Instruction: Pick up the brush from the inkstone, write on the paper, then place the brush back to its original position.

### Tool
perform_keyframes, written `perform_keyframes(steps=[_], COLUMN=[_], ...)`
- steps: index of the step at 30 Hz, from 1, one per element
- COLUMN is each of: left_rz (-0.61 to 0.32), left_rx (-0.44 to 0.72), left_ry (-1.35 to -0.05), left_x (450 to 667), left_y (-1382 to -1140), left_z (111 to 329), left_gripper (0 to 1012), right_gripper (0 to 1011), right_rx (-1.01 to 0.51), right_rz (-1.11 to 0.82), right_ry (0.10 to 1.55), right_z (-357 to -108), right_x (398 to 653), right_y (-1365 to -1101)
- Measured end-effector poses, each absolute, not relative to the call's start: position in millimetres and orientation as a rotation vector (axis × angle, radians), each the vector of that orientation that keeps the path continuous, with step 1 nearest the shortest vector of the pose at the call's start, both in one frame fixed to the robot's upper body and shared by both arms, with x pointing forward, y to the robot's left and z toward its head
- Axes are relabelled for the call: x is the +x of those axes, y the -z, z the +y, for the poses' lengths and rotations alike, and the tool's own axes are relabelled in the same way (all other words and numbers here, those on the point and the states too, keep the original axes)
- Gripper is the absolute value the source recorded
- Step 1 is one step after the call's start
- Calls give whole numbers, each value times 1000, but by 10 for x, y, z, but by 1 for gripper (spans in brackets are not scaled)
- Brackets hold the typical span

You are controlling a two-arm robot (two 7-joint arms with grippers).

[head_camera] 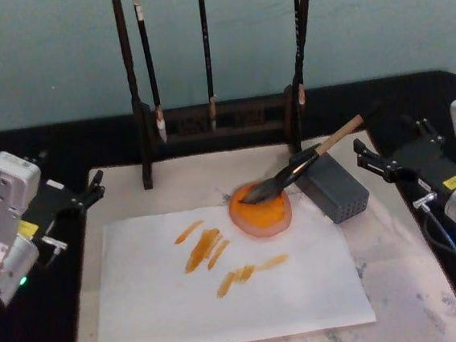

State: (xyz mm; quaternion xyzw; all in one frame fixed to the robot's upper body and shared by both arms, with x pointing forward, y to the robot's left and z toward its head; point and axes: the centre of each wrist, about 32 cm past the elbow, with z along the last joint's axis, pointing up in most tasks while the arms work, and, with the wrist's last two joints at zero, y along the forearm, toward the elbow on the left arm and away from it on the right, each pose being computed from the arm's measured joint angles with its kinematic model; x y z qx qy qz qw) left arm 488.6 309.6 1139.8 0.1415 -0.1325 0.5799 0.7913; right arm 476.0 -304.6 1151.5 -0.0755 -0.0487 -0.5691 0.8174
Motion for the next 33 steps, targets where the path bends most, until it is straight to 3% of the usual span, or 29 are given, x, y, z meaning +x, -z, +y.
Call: perform_keyframes(steps=[16, 33], left_rz=[-285, -285], left_rx=[304, 304], left_ry=[-1248, -1248], left_x=[4886, 4886], left_y=[-11398, -11398], left_z=[3097, 3097], left_gripper=[1001, 1001], right_gripper=[1000, 1000], right_rx=[15, 220], right_rz=[255, 357], right_ry=[1270, 1254], right_z=[-3119, -3251], right_x=[4601, 4713], right_y=[-11438, -11381])
